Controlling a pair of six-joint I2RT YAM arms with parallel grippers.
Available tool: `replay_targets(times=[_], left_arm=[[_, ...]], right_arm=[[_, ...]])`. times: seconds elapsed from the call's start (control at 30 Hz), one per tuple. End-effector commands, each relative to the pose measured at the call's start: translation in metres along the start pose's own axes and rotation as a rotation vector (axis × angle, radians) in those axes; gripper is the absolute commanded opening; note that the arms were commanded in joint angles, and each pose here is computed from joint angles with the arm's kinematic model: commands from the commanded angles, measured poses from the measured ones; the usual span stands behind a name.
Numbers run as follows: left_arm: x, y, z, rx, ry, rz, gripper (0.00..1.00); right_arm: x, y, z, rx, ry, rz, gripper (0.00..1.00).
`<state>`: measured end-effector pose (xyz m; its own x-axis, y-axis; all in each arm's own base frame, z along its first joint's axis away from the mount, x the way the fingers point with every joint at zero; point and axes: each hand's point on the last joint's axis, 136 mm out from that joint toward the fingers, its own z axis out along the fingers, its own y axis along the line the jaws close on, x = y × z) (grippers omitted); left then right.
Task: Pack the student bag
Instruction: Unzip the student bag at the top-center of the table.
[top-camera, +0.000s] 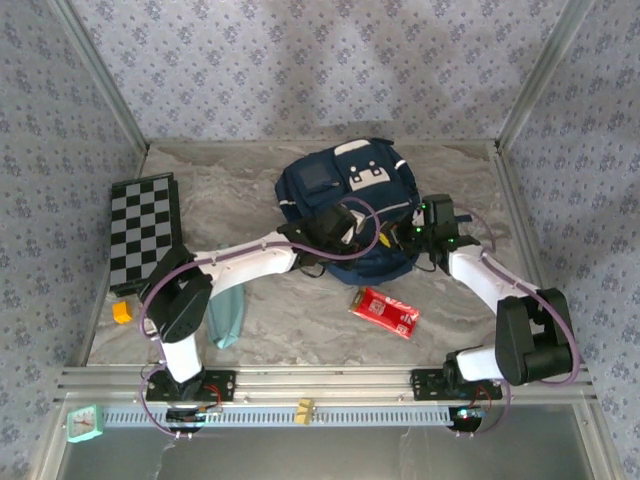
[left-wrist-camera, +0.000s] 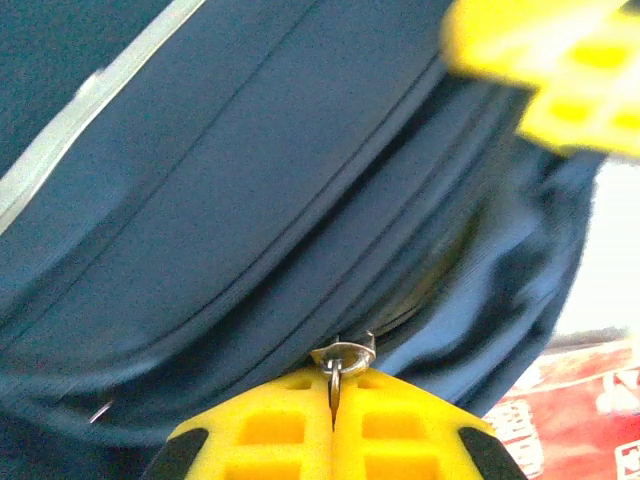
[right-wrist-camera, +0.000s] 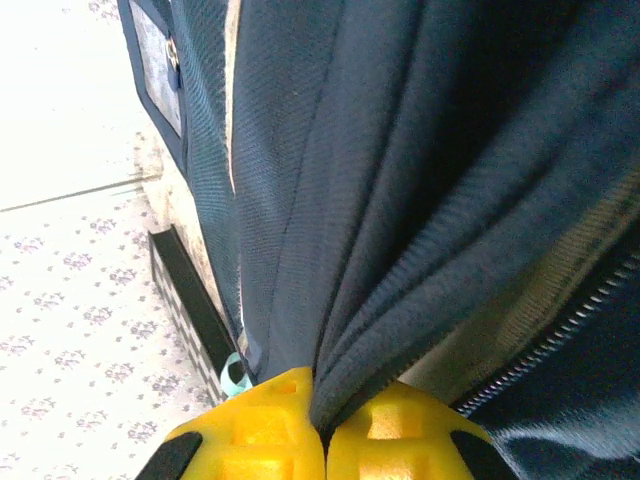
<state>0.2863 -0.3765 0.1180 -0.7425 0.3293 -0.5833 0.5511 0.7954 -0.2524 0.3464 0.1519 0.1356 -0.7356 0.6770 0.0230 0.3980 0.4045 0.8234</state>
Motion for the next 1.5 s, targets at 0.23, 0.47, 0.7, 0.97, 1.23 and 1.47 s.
replay_targets(times=[0.23,0.47,0.7,0.97,1.23,1.47], left_arm=[[-0.014,0.16,-0.006,-0.236,-0.052,-0.294,0.0],[-0.048,0.206,0.004,-0.259,-0.083,-0.371,0.0],[-0.057,0.194,-0.004,-0.199,-0.091,-0.347,0.07],[-0.04,0.182,-0.066,-0.222,-0.103,-0.36,0.48],[0.019,0.194,-0.116,-0.354,-0.018,-0.482,0.64],[0.093,0.22,-0.157,-0.542,0.052,-0.63,0.84]], right_arm=[[-0.027,0.015,-0.058,-0.083,-0.087,-0.033,0.0],[-0.018,0.006,-0.045,-0.067,-0.089,-0.018,0.0],[-0.005,0.045,-0.018,-0.126,-0.12,-0.13,0.01],[0.014,0.008,-0.025,0.087,-0.082,-0.282,0.43],[0.04,-0.014,-0.051,0.269,-0.072,-0.471,0.76],[0.093,0.002,-0.027,0.256,0.025,-0.67,0.93]])
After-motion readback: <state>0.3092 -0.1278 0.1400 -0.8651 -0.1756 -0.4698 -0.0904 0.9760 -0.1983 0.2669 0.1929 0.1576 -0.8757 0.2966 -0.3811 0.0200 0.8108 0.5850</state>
